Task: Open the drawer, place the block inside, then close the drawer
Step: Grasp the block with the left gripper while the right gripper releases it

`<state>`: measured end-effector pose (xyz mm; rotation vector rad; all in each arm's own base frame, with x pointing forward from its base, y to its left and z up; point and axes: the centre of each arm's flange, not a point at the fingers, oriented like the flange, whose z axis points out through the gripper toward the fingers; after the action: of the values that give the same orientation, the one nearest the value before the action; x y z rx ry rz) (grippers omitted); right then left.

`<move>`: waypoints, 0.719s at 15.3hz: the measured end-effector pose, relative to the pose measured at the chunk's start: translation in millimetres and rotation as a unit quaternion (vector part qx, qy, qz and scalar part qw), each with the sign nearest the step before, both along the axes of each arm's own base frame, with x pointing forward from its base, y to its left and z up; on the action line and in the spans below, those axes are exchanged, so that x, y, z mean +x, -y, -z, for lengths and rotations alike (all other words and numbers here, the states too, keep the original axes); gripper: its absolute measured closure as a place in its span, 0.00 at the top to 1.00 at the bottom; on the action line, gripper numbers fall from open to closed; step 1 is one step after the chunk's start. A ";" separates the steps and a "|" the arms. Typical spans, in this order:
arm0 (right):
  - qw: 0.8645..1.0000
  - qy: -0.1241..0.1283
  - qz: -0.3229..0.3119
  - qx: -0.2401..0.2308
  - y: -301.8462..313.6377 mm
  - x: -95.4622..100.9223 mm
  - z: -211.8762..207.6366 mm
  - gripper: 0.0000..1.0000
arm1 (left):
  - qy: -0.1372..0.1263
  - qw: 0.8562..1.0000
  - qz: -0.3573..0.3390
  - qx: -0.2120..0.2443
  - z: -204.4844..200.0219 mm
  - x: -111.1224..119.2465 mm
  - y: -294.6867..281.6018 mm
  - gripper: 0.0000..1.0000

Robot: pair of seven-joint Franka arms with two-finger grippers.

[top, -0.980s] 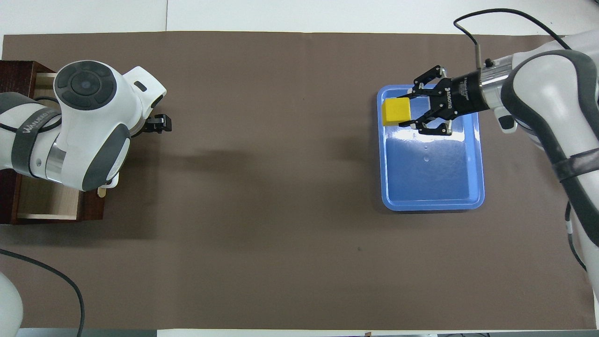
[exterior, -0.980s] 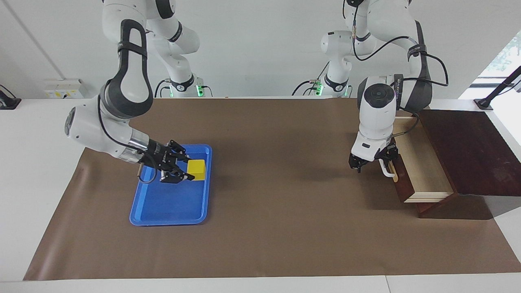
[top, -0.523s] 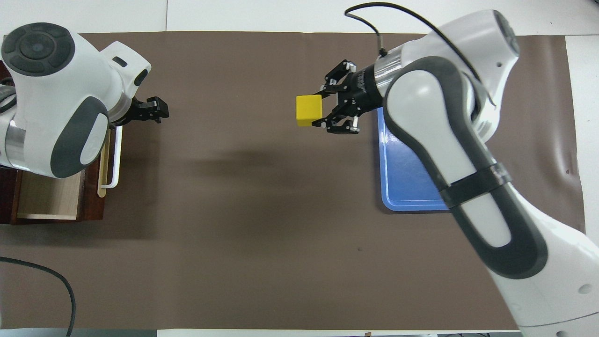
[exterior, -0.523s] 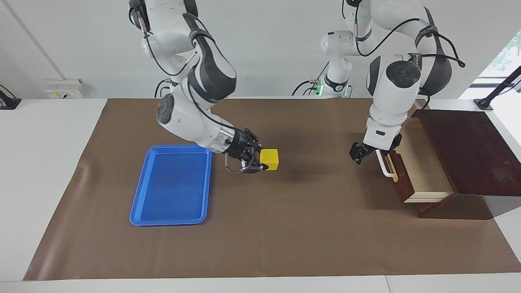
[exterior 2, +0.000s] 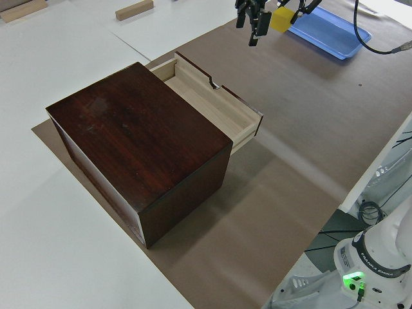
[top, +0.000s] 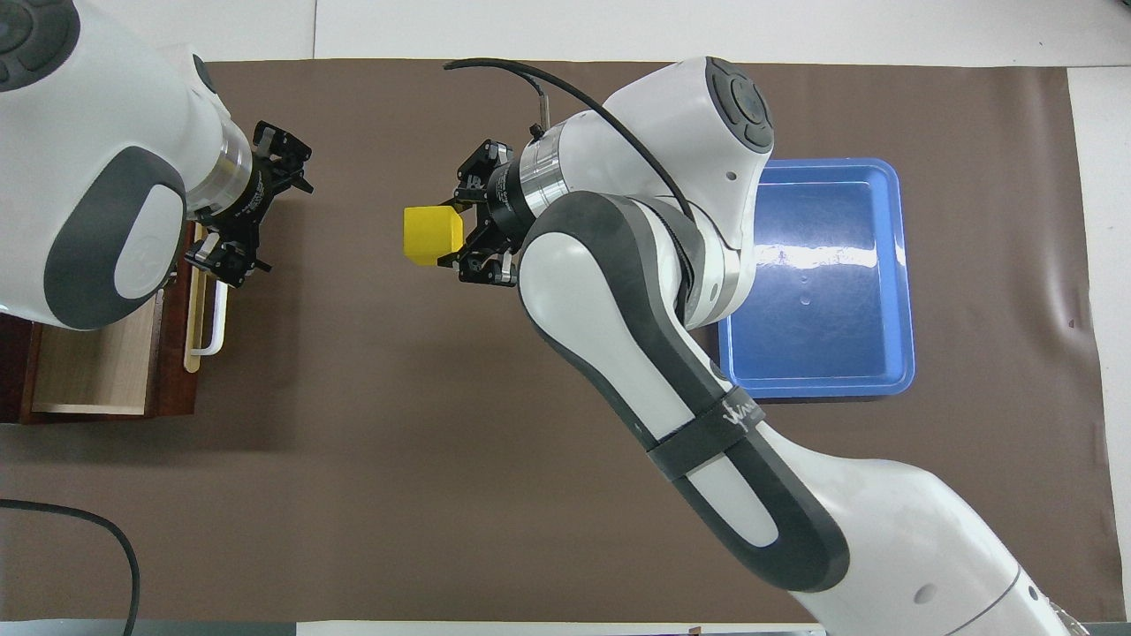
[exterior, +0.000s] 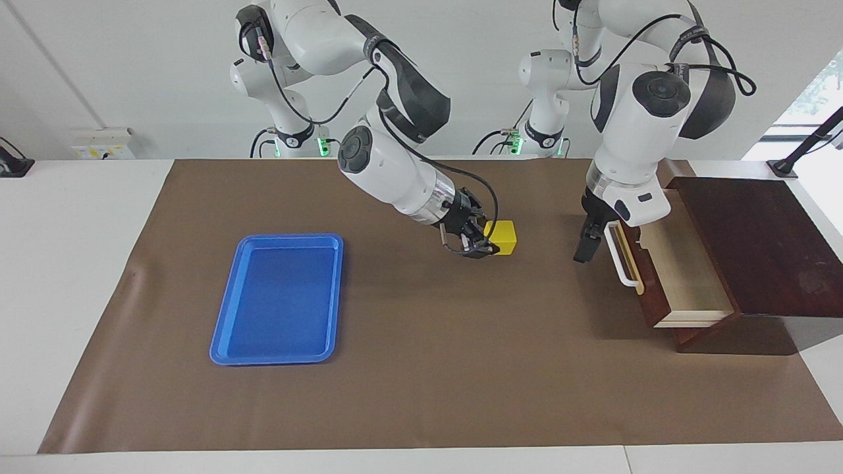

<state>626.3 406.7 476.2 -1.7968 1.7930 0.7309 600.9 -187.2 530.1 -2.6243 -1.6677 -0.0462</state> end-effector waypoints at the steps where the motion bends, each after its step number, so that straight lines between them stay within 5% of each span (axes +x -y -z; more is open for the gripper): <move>1: 1.000 0.003 0.004 0.000 -0.1 2.9 4.7 0.55 | -0.001 1.000 -0.026 -0.007 -0.8 -2.6 8.1 1.00; 11: 1.000 0.011 0.001 -0.002 -1.3 8.4 15.4 0.55 | 0.009 0.983 -0.177 -0.046 -18.9 -21.3 65.3 1.00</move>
<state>634.6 407.9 460.8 -1.7995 1.7823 0.7039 579.7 -252.5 548.9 -2.3480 -2.1630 0.0184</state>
